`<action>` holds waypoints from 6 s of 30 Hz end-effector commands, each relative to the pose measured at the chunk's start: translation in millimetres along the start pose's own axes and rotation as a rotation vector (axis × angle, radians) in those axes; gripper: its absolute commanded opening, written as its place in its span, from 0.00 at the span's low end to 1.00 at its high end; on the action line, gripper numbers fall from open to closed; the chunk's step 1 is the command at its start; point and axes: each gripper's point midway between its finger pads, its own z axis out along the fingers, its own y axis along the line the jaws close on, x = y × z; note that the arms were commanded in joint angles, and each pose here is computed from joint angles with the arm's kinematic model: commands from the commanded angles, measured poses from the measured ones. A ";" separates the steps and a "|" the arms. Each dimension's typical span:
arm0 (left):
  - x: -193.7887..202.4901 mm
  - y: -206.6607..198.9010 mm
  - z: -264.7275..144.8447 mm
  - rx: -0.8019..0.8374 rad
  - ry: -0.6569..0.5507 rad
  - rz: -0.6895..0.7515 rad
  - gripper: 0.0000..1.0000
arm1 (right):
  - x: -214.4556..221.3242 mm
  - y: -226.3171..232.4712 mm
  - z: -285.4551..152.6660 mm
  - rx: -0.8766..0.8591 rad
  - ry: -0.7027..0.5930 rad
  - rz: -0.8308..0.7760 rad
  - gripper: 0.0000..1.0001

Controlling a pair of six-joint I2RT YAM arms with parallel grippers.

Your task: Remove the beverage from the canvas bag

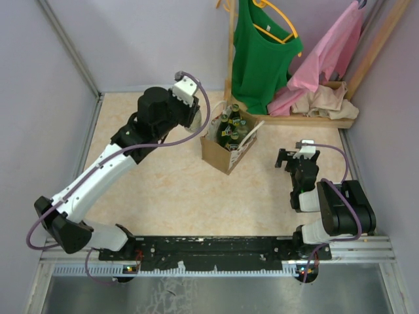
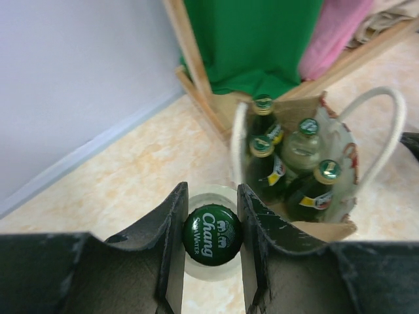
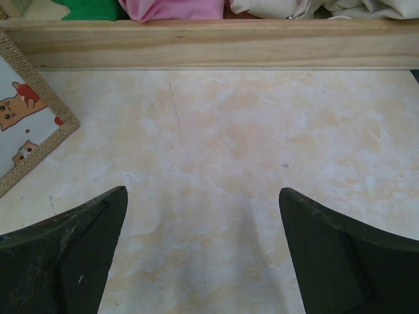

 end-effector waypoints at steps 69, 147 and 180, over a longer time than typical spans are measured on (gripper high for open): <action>97.6 111.5 57.7 -0.162 -0.068 -0.253 0.97 | -25.2 0.0 7.8 0.002 -0.081 -0.011 0.99; 138.7 -59.2 168.6 0.309 0.008 -0.073 0.55 | -25.2 -0.4 7.8 0.004 -0.081 -0.011 0.99; 81.4 -51.3 156.8 0.312 -0.111 -0.049 0.00 | -25.0 -0.6 7.7 0.004 -0.080 -0.010 0.99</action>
